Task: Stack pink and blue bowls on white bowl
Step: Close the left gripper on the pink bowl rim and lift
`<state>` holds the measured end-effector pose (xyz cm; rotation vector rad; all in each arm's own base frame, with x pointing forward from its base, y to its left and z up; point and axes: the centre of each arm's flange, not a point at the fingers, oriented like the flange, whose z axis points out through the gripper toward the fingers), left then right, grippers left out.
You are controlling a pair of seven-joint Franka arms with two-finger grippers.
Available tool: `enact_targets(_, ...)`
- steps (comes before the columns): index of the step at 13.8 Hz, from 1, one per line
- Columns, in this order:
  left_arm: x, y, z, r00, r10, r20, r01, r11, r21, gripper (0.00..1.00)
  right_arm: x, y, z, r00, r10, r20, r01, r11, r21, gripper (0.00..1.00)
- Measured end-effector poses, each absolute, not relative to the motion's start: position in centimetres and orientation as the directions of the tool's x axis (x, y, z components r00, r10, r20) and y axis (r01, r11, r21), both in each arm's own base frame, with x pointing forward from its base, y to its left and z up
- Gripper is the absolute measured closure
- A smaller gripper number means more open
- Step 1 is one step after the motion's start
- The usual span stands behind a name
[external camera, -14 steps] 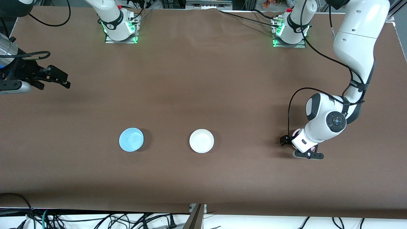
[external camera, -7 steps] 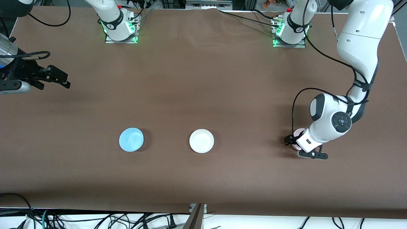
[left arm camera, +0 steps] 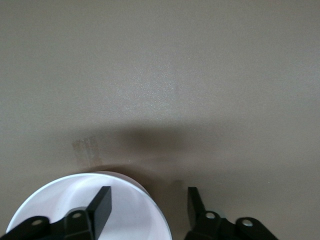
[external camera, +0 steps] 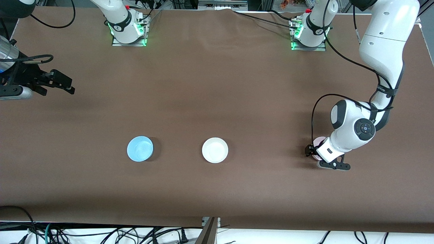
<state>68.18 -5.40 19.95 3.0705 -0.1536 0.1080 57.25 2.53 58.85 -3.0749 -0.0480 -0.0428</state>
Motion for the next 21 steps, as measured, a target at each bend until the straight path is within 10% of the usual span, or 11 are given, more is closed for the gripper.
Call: enact_targets(21,68.6,-5.3,21.3,0.99,-0.099,0.105,-0.105,-0.993,0.056,0.97,57.3,1.4,58.9,0.999,0.01,0.03,0.012,-0.998,-0.065,0.0)
